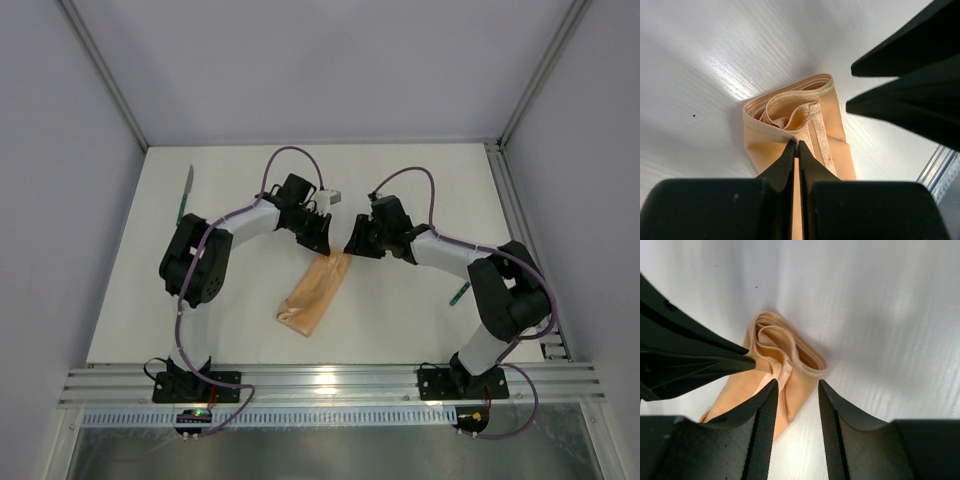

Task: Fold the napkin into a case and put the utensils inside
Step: Fold the 2/3-rectangle-folded napkin at the center of the board.

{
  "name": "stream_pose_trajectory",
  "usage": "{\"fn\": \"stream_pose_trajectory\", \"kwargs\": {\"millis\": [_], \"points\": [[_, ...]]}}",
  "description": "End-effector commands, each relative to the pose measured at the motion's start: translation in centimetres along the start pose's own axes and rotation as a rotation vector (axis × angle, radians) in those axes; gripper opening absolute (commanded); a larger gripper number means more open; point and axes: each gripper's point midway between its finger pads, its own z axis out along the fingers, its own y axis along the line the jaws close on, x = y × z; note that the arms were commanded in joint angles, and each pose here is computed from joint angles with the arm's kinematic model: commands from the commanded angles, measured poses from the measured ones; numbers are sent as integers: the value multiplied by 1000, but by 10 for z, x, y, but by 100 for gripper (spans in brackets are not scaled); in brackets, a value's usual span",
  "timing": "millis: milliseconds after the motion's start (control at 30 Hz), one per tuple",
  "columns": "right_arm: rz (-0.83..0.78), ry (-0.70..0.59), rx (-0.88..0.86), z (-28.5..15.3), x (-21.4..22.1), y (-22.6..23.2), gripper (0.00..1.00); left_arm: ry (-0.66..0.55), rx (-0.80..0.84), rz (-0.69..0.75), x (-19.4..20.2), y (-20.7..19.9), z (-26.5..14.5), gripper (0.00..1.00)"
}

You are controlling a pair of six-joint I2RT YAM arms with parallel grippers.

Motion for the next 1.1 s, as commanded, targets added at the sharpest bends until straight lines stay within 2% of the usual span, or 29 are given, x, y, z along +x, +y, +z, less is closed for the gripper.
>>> {"fn": "stream_pose_trajectory", "kwargs": {"millis": [0, 333, 467, 500, 600, 733, 900, 1067], "points": [[-21, -53, 15, -11, -16, -7, 43, -49, -3, 30, -18, -4, -6, 0], [26, 9, -46, 22, 2, -9, 40, -48, 13, 28, -19, -9, -9, 0], [39, 23, -41, 31, 6, -14, 31, -41, 24, 25, -18, -12, -8, 0], [41, 27, -42, 32, 8, -14, 24, -41, 25, 26, -18, -13, -8, 0], [45, 18, -50, 32, 7, -13, 11, -30, 36, 39, -16, -22, -6, 0], [52, 3, -62, 29, 4, -9, 5, -15, 80, 54, -17, -40, -1, 0], [56, -13, -68, 25, 1, -7, 4, -20, 83, 43, -23, -42, 3, 0], [56, -11, -73, 26, 0, -6, 4, 19, 43, 25, -12, -28, 14, 0]]}}
